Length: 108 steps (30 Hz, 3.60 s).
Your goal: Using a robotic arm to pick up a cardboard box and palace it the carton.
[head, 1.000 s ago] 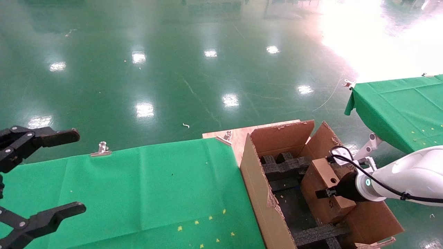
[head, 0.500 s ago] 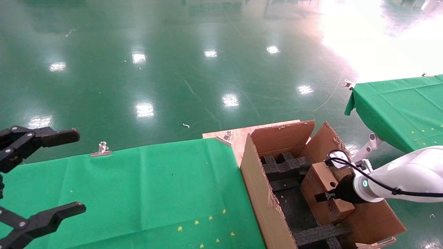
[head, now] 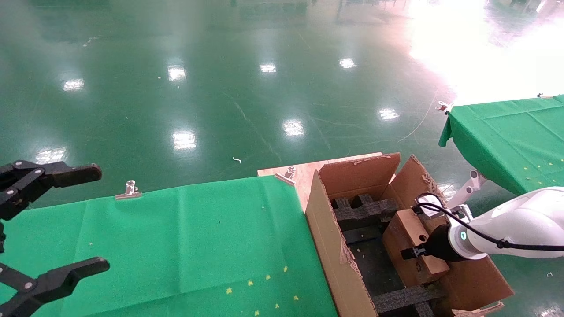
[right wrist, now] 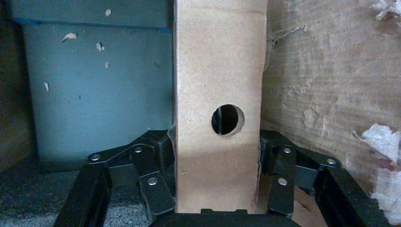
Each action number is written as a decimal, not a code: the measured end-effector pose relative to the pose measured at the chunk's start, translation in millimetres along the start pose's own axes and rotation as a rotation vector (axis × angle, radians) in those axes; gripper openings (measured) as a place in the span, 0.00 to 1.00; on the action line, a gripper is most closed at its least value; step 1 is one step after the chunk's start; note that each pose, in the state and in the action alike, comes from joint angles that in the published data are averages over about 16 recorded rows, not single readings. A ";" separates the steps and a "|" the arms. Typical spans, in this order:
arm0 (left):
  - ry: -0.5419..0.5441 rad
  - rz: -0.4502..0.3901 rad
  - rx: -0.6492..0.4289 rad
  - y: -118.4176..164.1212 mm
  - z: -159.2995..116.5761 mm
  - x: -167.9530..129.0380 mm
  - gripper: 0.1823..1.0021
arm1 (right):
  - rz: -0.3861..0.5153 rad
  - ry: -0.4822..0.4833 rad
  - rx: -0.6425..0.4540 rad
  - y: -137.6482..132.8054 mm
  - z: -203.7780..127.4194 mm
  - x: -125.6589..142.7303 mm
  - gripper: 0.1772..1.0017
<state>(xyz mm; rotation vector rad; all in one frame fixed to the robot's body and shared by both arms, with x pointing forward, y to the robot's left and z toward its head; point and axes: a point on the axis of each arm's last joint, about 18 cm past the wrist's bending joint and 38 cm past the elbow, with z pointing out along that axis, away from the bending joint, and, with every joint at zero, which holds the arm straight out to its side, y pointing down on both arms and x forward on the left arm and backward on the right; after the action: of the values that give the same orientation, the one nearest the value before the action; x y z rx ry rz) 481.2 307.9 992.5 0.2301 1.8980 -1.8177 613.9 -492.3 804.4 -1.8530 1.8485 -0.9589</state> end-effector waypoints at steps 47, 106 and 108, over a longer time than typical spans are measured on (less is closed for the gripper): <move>-0.001 0.000 0.000 0.1 -0.1 -0.1 1.00 | 0.073 -0.452 0.491 -155.6 -206.7 -43.0 0.99; -0.001 0.000 0.000 0.1 -0.2 -0.1 1.00 | -0.747 -1.202 1.010 -55.3 -256.7 -140.8 1.00; -0.001 0.000 0.000 0.1 -0.2 -0.1 1.00 | -0.765 -1.212 1.057 -50.8 -259.9 -139.0 1.00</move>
<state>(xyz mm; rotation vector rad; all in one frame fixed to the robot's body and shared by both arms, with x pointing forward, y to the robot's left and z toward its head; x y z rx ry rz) 481.3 308.1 992.4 0.2290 1.8977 -1.8176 487.6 -297.7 993.2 -1.6565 -0.1305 -0.5161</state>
